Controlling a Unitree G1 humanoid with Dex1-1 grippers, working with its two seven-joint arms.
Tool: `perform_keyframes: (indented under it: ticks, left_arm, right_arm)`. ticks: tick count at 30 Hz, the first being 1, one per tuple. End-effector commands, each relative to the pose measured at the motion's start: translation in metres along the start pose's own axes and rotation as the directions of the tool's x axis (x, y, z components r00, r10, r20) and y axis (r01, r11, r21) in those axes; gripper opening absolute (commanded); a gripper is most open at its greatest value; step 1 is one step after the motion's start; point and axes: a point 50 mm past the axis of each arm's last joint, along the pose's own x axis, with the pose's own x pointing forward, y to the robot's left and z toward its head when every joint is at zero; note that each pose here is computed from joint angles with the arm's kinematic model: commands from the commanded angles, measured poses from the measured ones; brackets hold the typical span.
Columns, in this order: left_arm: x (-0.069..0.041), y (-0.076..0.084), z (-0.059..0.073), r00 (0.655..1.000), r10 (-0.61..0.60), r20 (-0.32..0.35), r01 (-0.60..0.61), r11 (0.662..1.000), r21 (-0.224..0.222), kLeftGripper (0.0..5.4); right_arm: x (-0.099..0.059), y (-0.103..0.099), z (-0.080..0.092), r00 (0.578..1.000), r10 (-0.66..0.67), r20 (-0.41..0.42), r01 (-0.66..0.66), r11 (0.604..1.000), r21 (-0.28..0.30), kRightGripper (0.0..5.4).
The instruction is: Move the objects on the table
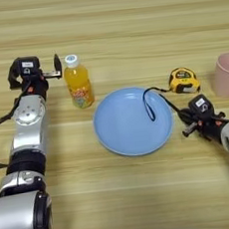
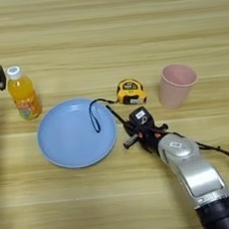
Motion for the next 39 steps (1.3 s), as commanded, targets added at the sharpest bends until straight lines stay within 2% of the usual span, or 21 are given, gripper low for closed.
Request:
perform_keyframes:
  ticks: [1, 10, 29, 35, 39]
  left_arm:
    - [-0.001, -0.004, 0.000, 1.000, -0.004, -0.006, 0.004, 1.000, 0.003, 5.40]
    - [-0.001, -0.005, 0.000, 1.000, -0.004, -0.006, 0.004, 1.000, 0.003, 5.40]
    - [-0.001, -0.005, 0.000, 1.000, -0.003, -0.005, 0.003, 1.000, 0.003, 5.40]
    - [-0.001, -0.006, 0.000, 1.000, -0.002, -0.006, 0.002, 1.000, 0.004, 5.40]
    - [-0.001, -0.006, 0.000, 1.000, -0.003, -0.006, 0.003, 1.000, 0.004, 5.40]
  right_arm:
    - [-0.014, 0.005, -0.034, 0.984, 0.026, -0.178, -0.015, 0.998, 0.064, 0.30]
    - [-0.026, 0.002, -0.005, 0.997, 0.014, -0.080, -0.010, 0.998, 0.054, 0.30]
    - [-0.032, -0.007, 0.015, 1.000, -0.023, -0.015, 0.024, 0.999, 0.046, 0.30]
    - [-0.037, -0.010, 0.030, 0.998, -0.037, 0.045, 0.035, 0.999, 0.038, 0.30]
    - [-0.041, -0.005, 0.040, 0.996, -0.011, 0.094, 0.007, 0.999, 0.042, 0.30]
